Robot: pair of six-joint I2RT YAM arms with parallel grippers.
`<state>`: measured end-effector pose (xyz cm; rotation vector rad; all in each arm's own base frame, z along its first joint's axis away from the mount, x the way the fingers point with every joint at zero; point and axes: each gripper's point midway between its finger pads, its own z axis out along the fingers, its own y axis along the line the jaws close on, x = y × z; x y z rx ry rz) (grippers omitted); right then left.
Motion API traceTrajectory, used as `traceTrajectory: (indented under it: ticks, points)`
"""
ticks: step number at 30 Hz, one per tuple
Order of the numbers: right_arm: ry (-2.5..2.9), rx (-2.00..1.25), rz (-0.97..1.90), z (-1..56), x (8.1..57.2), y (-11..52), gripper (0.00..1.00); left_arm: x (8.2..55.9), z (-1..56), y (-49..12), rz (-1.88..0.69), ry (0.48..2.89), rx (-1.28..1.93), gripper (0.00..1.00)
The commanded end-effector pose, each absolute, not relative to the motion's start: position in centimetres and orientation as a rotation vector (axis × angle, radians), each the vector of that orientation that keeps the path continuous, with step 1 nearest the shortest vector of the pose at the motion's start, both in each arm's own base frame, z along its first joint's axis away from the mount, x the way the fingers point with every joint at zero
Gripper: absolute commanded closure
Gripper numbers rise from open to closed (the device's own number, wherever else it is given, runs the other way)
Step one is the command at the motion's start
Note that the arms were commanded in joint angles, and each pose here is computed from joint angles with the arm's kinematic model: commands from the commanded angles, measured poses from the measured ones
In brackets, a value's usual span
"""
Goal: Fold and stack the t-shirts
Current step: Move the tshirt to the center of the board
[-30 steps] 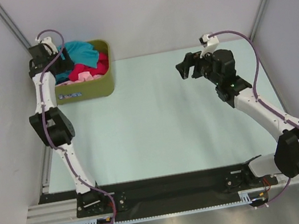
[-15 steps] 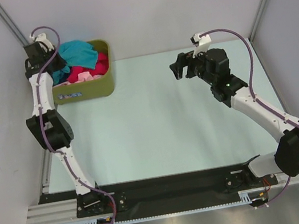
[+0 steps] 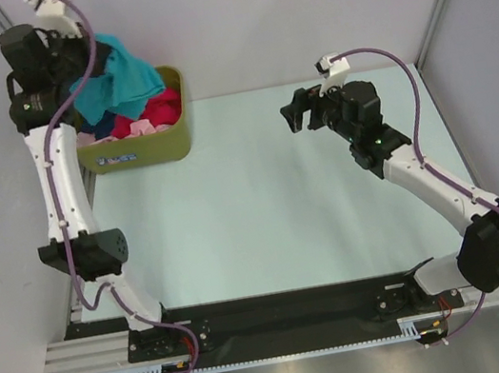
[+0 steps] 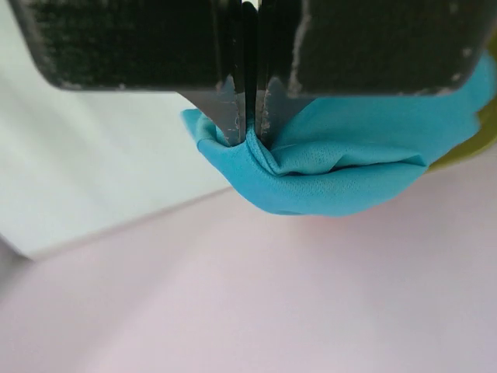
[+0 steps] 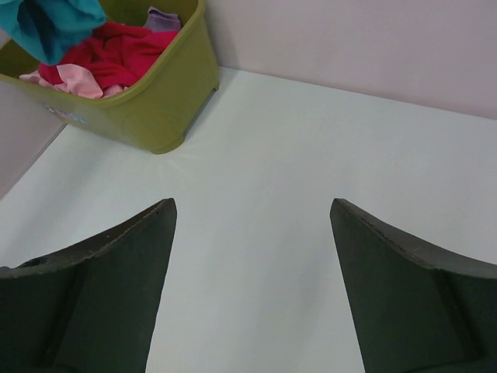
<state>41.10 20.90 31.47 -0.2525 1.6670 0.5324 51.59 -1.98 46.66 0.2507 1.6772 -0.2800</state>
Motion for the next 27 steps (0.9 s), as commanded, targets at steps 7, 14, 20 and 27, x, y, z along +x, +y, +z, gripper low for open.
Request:
traceTrajectory:
  ticks: [7, 14, 20, 27]
  points:
    - [1.473, -0.308, 0.480, 38.8, 38.1, 18.9, 0.08, 35.2, 48.3, -20.7, -0.754, 1.640, 0.826, 1.00]
    - [1.603, -0.331, 0.419, 35.5, 36.2, 16.3, 0.08, 37.3, 33.8, -23.7, -0.876, 1.941, 0.870, 1.00]
    - [1.829, -0.310, 0.294, 29.1, 35.4, 14.9, 0.14, 36.8, 19.4, -24.3, -0.880, 2.097, 1.028, 0.93]
    - [2.097, -0.254, 0.222, 21.8, 32.5, 14.3, 0.22, 37.2, 11.4, -20.7, -0.659, 2.296, 1.054, 0.27]
